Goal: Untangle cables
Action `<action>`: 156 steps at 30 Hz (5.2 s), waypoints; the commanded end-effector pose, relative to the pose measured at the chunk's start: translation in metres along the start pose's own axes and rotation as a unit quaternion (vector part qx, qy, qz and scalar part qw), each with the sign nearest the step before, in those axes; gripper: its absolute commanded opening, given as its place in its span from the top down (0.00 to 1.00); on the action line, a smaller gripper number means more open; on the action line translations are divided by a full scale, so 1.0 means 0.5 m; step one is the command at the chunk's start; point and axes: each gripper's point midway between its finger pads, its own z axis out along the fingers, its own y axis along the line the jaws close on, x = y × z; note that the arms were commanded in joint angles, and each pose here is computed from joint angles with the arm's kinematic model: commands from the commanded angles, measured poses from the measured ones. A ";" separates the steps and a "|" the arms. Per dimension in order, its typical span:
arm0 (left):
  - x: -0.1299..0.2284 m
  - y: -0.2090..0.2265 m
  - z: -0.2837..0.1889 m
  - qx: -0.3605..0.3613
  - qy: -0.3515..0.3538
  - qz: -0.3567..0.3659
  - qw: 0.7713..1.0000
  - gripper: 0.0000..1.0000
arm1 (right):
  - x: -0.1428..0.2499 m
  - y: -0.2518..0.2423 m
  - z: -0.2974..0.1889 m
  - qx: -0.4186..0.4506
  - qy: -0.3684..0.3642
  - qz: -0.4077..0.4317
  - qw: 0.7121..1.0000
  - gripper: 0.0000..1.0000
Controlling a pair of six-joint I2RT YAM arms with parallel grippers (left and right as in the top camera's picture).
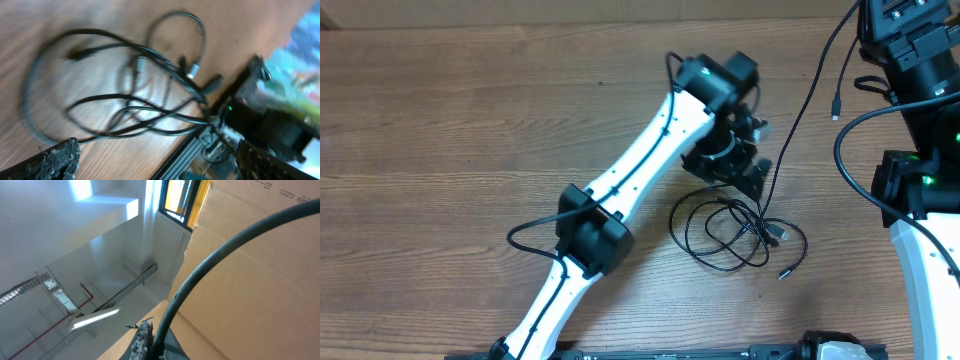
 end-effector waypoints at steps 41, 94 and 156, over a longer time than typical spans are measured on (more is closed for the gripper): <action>-0.123 -0.106 -0.209 -0.135 -0.276 0.115 0.945 0.00 | -0.016 -0.036 0.009 0.027 0.001 -0.007 1.000 0.96; 0.001 0.406 -0.434 -0.325 -0.229 -0.098 0.912 0.00 | -0.429 -0.220 -0.371 0.327 -0.244 -0.130 0.904 0.96; 0.031 0.201 -0.334 -0.048 -0.170 0.105 0.979 0.01 | -0.393 -0.398 -0.462 0.440 -0.166 -0.073 0.880 0.00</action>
